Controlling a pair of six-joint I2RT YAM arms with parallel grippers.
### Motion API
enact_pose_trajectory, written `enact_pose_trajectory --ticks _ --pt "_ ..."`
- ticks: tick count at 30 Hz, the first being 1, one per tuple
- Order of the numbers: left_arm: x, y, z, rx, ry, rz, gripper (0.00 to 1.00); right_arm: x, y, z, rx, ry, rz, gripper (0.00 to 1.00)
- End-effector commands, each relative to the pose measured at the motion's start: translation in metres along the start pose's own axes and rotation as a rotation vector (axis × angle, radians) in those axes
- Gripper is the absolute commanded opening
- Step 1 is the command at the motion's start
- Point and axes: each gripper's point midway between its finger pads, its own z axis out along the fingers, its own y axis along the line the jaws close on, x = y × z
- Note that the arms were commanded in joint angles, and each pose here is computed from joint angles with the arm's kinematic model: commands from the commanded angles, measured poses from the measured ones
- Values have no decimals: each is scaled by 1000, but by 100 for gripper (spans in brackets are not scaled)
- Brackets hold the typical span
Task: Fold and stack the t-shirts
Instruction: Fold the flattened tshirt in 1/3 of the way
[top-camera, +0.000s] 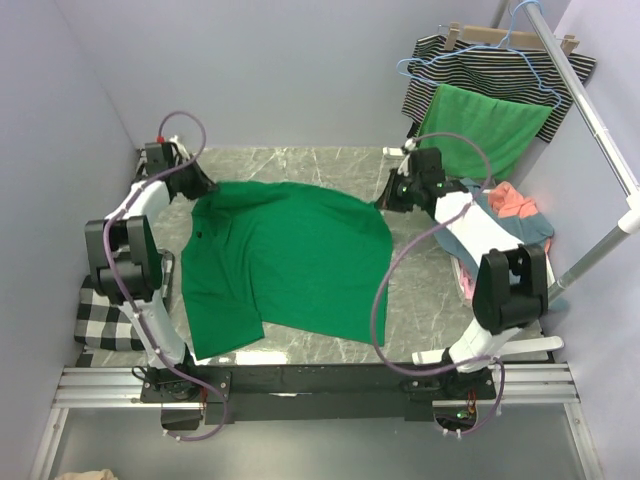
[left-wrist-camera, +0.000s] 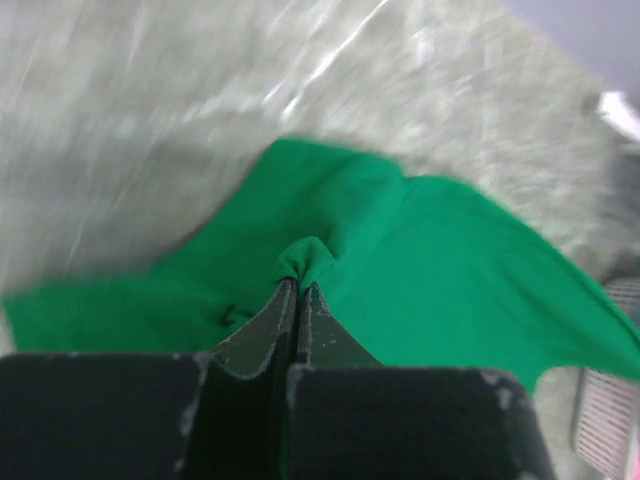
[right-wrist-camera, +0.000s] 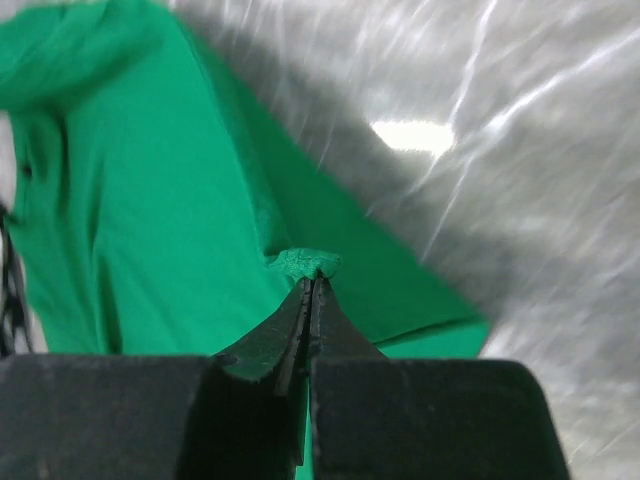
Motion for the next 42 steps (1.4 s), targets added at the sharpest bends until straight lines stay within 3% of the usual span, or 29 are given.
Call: enact_pose_trajectory --ticks 1,11,14,22,27,28,29,31,34,35,39,42 --pt "8 8 -22 -159 -63 -23 1 32 12 -24 -18 42 -43 0" --pt "50 59 -70 -453 -80 -89 1 101 -47 -38 265 110 44 0" --pt "51 82 -82 -589 -102 -91 1 103 -65 -38 355 79 72 0" --pt "63 106 -80 -703 -71 -125 1 88 -100 -36 512 8 123 0" --pt "75 110 -82 -752 -42 -121 5 104 -99 -32 481 66 124 4" --pt "78 110 -82 -761 -34 -114 8 108 -97 -32 472 77 124 4" --pt "79 109 -83 -768 -30 -108 19 117 -97 -33 461 102 128 6" --pt "84 110 -89 -806 -18 -96 32 125 -92 -35 436 122 136 23" --pt "87 108 -99 -831 -30 -91 60 135 -92 -42 445 132 130 39" --pt "83 103 -105 -822 -56 -94 81 136 -93 -46 461 132 128 45" --pt "69 84 -120 -749 -135 -89 85 105 -73 -61 400 5 102 61" --pt "48 52 -113 -584 -197 -70 87 80 -56 -56 328 -60 89 63"
